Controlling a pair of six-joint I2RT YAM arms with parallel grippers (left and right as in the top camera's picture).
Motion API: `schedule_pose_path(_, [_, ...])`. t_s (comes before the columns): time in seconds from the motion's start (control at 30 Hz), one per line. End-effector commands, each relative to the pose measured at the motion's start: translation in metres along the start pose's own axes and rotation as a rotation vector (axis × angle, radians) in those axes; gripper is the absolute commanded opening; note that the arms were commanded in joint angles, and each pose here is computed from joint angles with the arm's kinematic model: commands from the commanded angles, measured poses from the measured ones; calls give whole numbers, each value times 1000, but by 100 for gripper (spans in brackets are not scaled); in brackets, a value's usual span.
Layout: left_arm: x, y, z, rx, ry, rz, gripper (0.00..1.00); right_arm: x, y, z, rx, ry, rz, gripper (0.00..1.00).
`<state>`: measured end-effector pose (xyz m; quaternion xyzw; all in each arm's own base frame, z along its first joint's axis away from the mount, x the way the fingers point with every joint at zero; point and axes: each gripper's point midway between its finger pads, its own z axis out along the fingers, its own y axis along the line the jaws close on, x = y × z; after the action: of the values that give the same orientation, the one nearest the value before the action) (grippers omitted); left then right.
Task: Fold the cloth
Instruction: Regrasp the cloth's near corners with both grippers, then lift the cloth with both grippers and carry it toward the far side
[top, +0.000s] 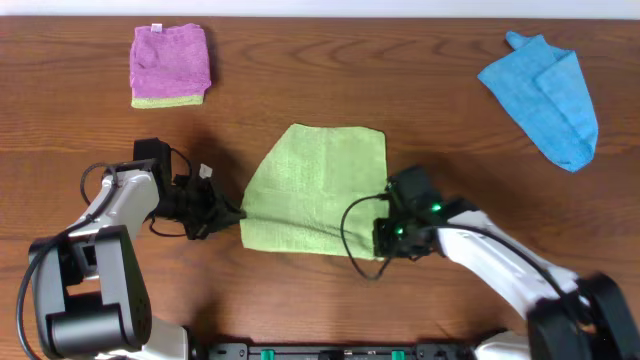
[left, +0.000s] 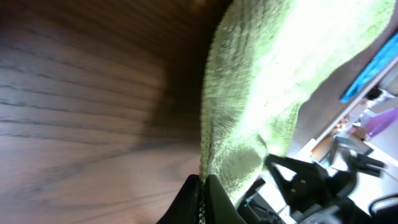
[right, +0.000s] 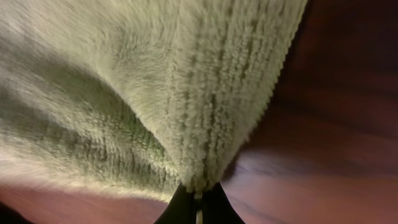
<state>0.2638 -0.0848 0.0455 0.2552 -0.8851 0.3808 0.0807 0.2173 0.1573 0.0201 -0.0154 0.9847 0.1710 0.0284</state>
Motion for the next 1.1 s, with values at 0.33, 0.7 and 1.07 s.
schedule_pose_path(0.33, [31,-43,10,126,109,84,6,-18,-3,-55,39,-126,-56,1])
schedule_pose_path(0.7, [82,-55,48,32,260,204,6,7,-13,-78,87,-113,-21,1])
schedule_pose_path(1.07, [75,-70,58,41,223,165,6,-1,-9,-105,78,-254,-48,2])
